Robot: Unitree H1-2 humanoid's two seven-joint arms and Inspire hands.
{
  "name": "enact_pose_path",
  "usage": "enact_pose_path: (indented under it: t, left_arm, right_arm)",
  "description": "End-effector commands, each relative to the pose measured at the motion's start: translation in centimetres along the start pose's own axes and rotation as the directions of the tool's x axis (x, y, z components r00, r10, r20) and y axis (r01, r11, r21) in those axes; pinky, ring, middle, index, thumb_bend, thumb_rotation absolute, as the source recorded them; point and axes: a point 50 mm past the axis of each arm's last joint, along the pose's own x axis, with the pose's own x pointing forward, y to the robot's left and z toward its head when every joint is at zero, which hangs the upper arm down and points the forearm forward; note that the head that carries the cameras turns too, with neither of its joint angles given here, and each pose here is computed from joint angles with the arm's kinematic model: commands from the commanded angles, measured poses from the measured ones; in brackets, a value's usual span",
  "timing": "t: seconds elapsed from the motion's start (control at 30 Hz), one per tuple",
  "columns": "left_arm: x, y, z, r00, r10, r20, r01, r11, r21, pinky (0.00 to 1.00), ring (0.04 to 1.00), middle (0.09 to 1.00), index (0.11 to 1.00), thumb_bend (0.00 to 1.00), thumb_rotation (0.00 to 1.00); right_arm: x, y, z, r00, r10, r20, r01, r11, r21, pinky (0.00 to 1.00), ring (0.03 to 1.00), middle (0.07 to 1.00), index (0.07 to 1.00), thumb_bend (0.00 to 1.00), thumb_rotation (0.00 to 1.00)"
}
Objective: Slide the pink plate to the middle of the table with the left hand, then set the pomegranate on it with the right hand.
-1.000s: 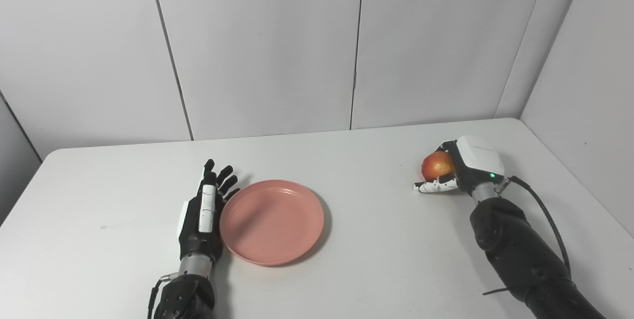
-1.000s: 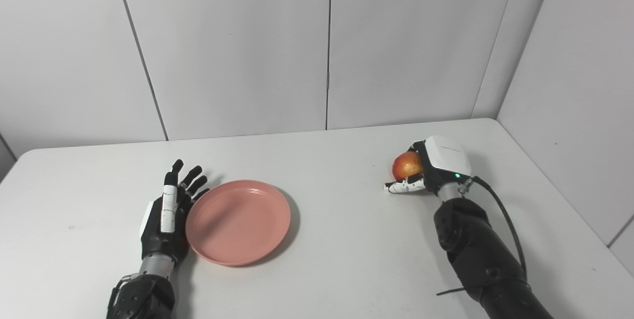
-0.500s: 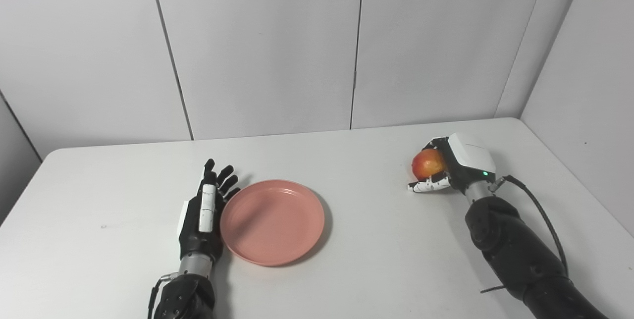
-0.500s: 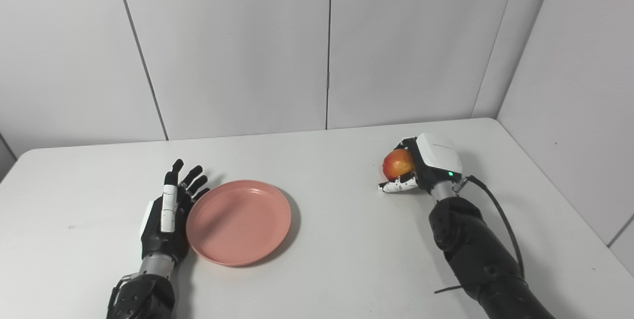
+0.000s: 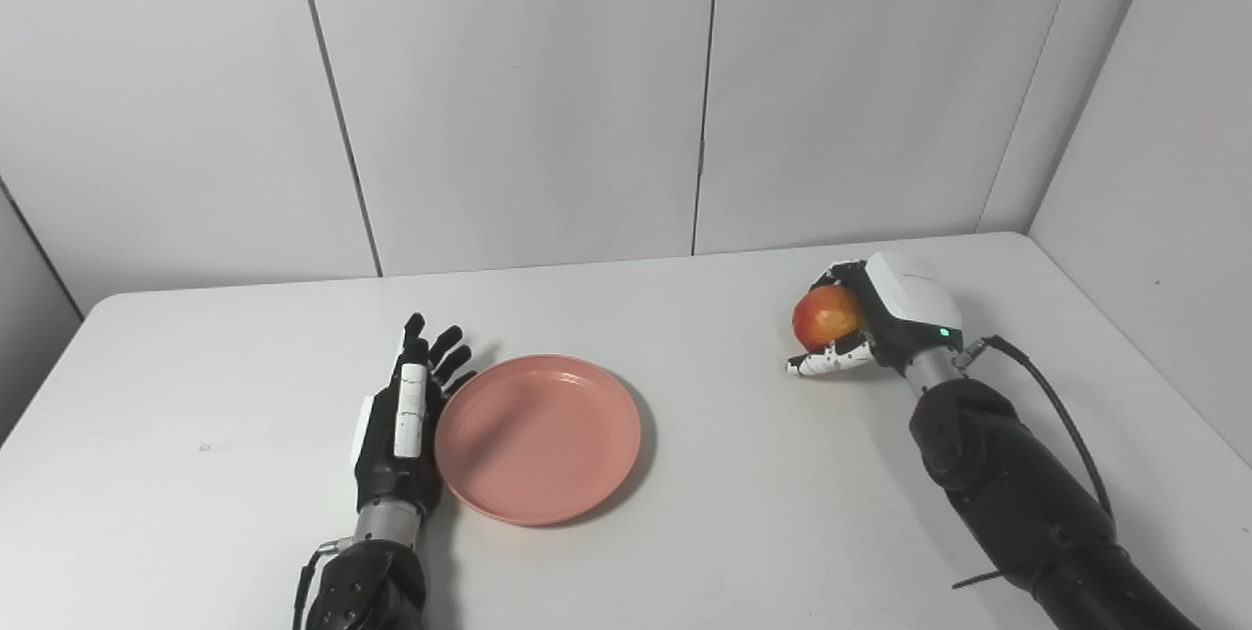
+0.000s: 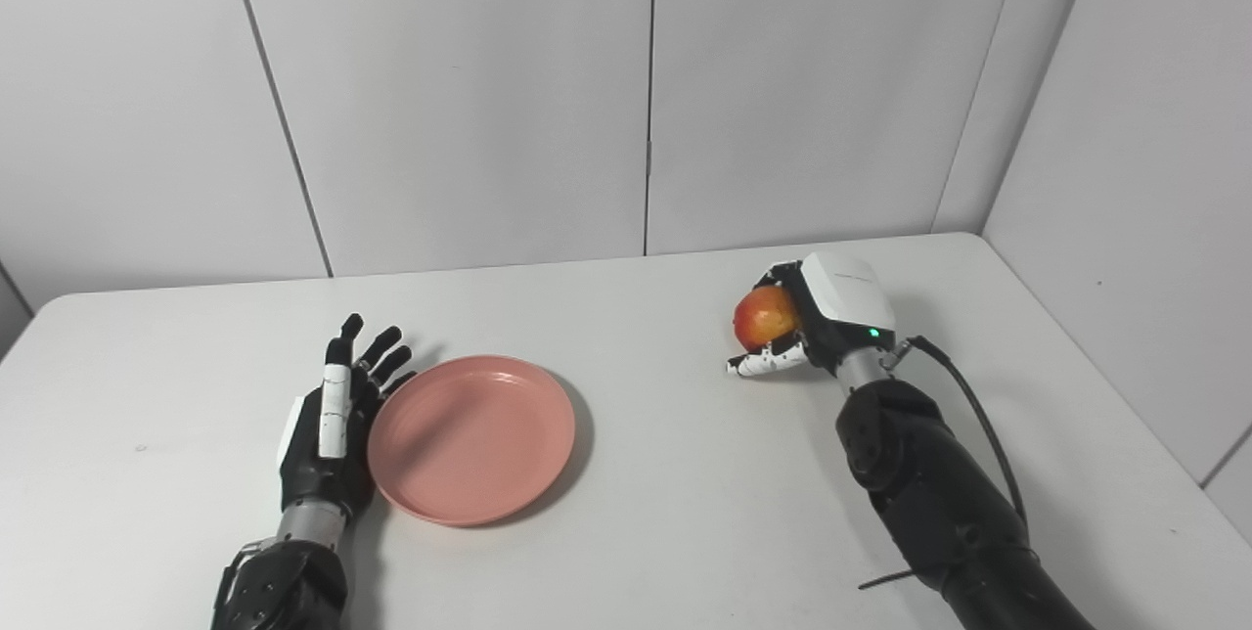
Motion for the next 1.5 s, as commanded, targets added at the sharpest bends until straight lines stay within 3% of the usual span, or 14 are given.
enact_pose_path:
  t: [0.0,0.3,0.67,0.77,0.87,1.17,1.33,1.47]
  left_arm:
    - [0.2,-0.5,-0.3,1.0,0.002,-0.026,-0.002,1.0,0.001,0.81,0.885,0.894,1.0,1.0,0.87]
    - [0.1,-1.4,-0.6,0.999,0.017,-0.034,-0.017,1.0,-0.003,0.82,0.888,0.904,1.0,1.0,0.85]
    - [-0.2,-1.8,-1.4,0.999,0.018,-0.027,-0.018,1.0,0.014,0.85,0.897,0.914,1.0,1.0,0.88]
    - [-0.2,-1.9,-1.5,0.999,0.021,-0.024,-0.021,1.0,0.006,0.84,0.891,0.909,1.0,0.99,0.87]
    - [-0.2,-2.0,-1.7,1.0,0.021,-0.023,-0.021,1.0,0.005,0.84,0.887,0.904,1.0,0.98,0.87]
    - [-0.2,-2.1,-1.7,1.0,0.018,-0.02,-0.018,1.0,-0.008,0.84,0.897,0.904,1.0,0.96,0.86]
    - [-0.1,-2.0,-1.7,1.0,0.017,-0.021,-0.018,1.0,-0.015,0.86,0.901,0.907,1.0,0.95,0.87]
    - [-0.2,-2.2,-1.7,1.0,0.015,-0.023,-0.015,1.0,-0.016,0.86,0.903,0.907,1.0,0.96,0.87]
  right_arm:
    - [1.6,-3.4,1.5,0.995,-0.092,0.039,0.092,0.996,0.003,0.17,0.218,0.301,0.488,0.49,0.15]
    - [1.2,-5.0,5.1,0.984,-0.123,0.133,0.113,0.99,0.079,0.18,0.234,0.327,0.488,0.49,0.15]
    - [0.4,-5.8,12.1,0.937,-0.193,0.293,0.143,0.973,0.183,0.17,0.228,0.33,0.486,0.49,0.15]
    - [0.2,-5.7,13.7,0.928,-0.182,0.324,0.12,0.972,0.2,0.15,0.212,0.314,0.488,0.49,0.16]
    - [0.0,-5.6,15.3,0.915,-0.174,0.364,0.104,0.974,0.202,0.19,0.261,0.369,0.494,0.49,0.15]
    - [-0.3,-4.9,18.4,0.889,-0.173,0.424,0.085,0.972,0.219,0.19,0.252,0.358,0.488,0.49,0.15]
    - [-0.5,-4.0,20.0,0.871,-0.14,0.471,0.048,0.978,0.202,0.15,0.207,0.303,0.484,0.49,0.16]
    - [-0.4,-3.0,21.2,0.862,-0.101,0.496,0.022,0.987,0.161,0.16,0.219,0.313,0.484,0.49,0.15]
